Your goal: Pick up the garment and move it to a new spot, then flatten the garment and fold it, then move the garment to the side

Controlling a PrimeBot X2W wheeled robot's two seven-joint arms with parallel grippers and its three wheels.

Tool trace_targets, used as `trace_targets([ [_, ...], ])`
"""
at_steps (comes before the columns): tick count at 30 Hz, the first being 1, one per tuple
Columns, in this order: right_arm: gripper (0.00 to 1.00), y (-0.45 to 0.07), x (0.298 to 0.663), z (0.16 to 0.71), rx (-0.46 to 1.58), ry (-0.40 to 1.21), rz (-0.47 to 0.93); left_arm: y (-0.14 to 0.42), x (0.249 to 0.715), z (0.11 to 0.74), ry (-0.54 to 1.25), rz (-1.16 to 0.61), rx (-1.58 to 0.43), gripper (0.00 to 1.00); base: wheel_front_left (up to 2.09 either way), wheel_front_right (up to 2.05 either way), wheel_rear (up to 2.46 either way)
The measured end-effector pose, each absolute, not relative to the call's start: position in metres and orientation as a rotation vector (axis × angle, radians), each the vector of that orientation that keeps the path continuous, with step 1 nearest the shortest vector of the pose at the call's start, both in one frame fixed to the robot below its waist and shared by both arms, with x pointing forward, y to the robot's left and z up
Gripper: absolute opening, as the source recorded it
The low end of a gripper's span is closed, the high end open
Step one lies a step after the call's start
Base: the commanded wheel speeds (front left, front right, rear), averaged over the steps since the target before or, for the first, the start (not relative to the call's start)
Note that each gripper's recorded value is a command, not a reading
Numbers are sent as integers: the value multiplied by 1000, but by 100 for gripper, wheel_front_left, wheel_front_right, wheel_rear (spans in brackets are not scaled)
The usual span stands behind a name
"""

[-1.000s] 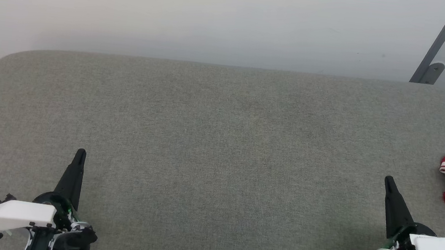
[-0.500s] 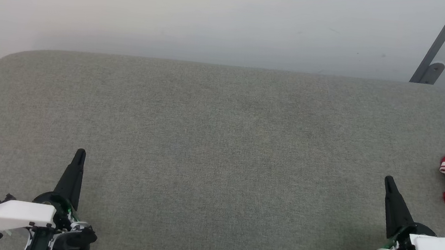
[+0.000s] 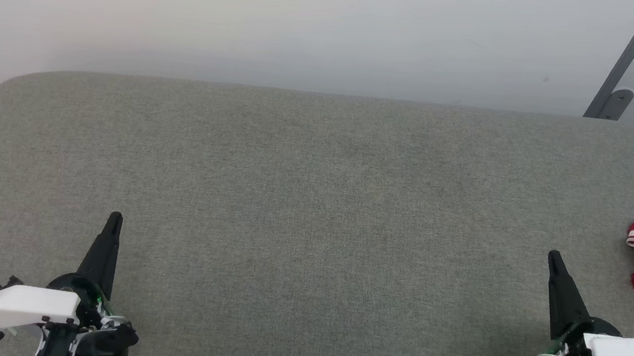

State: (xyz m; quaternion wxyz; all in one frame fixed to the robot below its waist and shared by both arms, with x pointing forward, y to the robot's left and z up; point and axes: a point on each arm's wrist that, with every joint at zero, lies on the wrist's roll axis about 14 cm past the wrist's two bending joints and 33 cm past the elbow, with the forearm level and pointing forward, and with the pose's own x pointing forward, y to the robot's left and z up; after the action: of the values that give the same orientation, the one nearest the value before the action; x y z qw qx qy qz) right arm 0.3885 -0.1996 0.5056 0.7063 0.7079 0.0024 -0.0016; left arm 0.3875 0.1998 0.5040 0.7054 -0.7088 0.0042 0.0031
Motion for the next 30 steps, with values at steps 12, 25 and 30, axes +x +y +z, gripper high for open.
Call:
trace_targets([
  [12, 0, -200, 389, 506, 1573, 6, -4, 200, 388, 504, 8, 8, -1576, 0, 0, 0, 0],
  [25, 0, -200, 389, 506, 1573, 5, -4, 200, 387, 504, 8, 8, -1575, 0, 0, 0, 0],
  [30, 0, -200, 389, 505, 1573, 6, -4, 200, 387, 504, 7, 8, -1576, 0, 0, 0, 0],
])
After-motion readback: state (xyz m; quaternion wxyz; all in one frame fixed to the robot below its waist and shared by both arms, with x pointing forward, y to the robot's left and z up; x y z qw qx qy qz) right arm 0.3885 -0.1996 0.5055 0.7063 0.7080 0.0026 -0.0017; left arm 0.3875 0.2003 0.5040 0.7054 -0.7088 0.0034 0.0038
